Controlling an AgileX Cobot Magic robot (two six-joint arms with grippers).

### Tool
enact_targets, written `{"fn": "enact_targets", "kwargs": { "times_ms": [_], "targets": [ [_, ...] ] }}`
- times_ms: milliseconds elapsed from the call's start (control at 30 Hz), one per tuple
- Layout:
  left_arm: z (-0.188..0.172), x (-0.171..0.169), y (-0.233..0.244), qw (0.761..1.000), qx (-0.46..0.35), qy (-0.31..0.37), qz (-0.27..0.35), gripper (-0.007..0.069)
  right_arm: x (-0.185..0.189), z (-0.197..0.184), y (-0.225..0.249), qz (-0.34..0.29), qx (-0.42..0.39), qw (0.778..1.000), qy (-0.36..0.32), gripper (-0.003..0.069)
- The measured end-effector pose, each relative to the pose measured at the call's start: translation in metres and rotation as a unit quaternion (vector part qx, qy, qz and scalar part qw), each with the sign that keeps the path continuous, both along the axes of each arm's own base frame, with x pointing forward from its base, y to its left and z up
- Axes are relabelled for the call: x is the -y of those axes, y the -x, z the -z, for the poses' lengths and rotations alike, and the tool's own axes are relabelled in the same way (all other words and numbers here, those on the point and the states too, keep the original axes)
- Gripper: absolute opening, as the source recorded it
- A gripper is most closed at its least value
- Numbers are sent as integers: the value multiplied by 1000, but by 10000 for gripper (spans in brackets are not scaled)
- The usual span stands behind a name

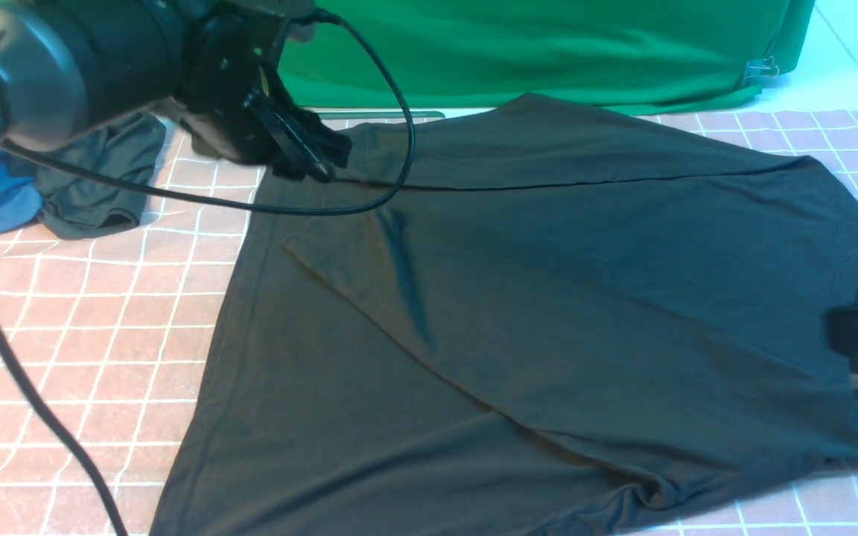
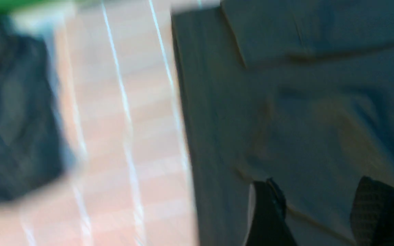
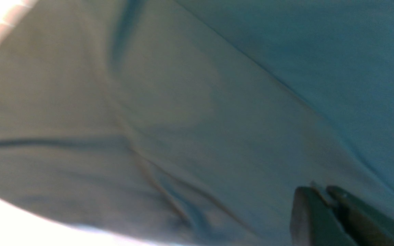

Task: Fold a long-sleeved shirt over a pink coffee tablecloth.
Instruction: 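Grab the top left corner of the dark shirt with the left gripper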

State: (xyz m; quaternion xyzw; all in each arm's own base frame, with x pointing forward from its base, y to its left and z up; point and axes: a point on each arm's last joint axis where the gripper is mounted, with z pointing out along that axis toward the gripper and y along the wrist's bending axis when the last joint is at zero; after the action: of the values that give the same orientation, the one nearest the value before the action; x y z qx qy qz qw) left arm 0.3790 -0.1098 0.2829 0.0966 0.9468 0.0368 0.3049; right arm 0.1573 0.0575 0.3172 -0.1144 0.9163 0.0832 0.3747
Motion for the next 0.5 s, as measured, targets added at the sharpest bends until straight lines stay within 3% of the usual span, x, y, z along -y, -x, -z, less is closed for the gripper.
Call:
{"fn": "enact_targets", "kwargs": {
  "times_ms": [100,167,233,267,500],
  "targets": [
    [-1,4,14,997,-62,42,-13,197,4,-1,-12,18,-46,997,58,90],
    [-1,8,25,993,-97,74,-6,74,1,9,-25,20,-99,991,89,98],
    [3,9,38,988,-118,100,0,29,-3,21,-36,20,-136,985,105,123],
    [1,10,41,987,-119,109,0,27,-3,23,-37,19,-140,984,107,127],
    [11,14,122,976,-140,164,36,13,0,74,-75,40,-251,959,129,346]
  ]
}}
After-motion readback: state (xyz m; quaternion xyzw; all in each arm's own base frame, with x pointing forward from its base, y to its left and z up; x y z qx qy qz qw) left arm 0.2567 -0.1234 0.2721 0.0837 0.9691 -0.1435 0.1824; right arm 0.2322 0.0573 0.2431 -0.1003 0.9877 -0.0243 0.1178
